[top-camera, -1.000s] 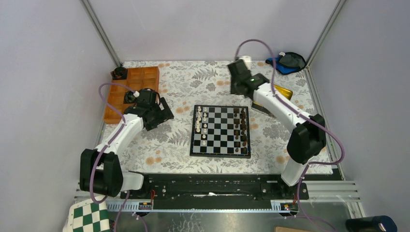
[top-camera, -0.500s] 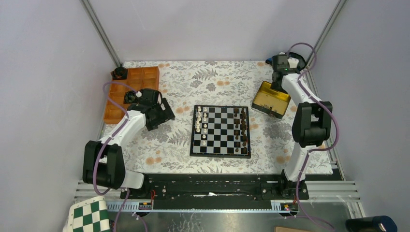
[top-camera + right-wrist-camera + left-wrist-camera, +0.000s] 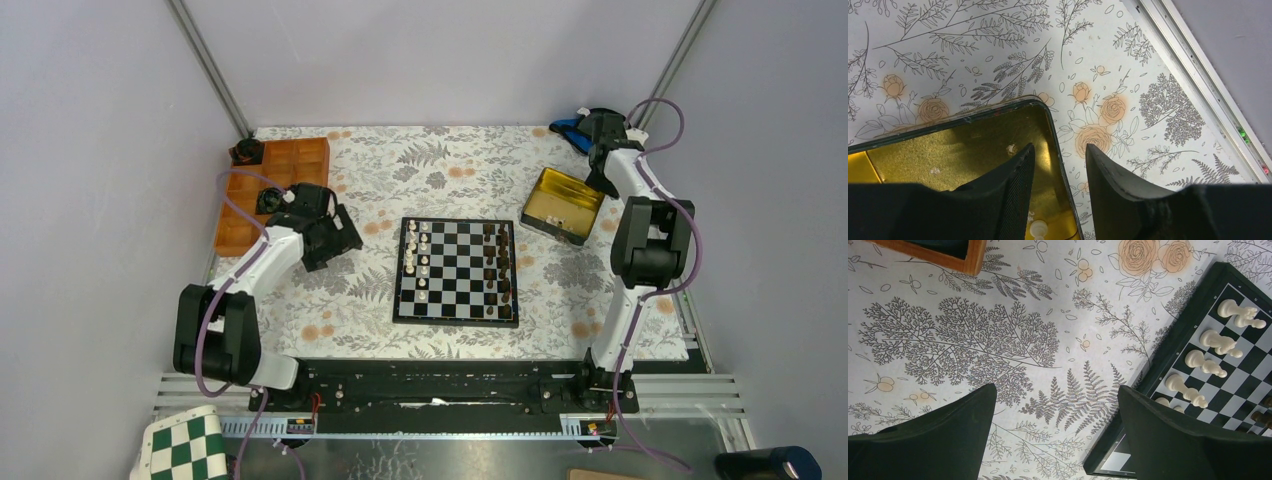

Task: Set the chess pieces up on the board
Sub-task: Adjust the storage box at the center of the board.

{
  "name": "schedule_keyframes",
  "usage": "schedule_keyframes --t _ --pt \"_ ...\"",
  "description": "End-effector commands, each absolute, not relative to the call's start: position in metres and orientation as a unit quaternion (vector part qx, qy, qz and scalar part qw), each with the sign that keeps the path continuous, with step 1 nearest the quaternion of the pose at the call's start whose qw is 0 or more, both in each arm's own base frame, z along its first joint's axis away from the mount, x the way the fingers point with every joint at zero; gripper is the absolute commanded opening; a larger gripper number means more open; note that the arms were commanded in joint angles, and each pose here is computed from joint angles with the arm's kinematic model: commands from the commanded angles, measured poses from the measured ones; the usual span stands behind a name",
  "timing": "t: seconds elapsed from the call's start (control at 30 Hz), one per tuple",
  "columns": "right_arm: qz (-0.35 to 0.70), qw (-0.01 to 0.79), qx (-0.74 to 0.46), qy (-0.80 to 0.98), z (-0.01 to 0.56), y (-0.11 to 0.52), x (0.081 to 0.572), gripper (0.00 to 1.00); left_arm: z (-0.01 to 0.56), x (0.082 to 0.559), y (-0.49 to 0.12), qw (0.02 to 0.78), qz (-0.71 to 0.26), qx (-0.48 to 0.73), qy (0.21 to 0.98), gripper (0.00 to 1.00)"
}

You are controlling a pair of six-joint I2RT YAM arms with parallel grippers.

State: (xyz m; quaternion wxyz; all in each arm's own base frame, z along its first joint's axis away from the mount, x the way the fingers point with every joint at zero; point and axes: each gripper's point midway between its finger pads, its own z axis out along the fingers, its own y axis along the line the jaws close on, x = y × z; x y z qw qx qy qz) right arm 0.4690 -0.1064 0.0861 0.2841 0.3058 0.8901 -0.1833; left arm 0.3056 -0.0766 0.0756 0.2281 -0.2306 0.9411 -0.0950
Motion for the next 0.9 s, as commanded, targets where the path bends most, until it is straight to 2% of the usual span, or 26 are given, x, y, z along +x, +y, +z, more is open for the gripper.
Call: schedule_keyframes --t 0.0,0.3,0.87 --pt "-0.18 0.286 0.317 0.886 0.084 -0.106 0.473 0.48 0.087 0.325 -0.078 0.259 -0.098 -0.225 0.934 0.99" --pt "-0.155 0.263 0.343 0.888 0.058 -0.103 0.469 0.4 0.083 0.324 -0.078 0.254 -0.096 -0.22 0.937 0.99" --pt "-0.112 0.238 0.413 0.872 0.035 -0.094 0.465 0.09 0.084 0.325 -0.077 0.248 -0.087 -0.21 0.942 0.99"
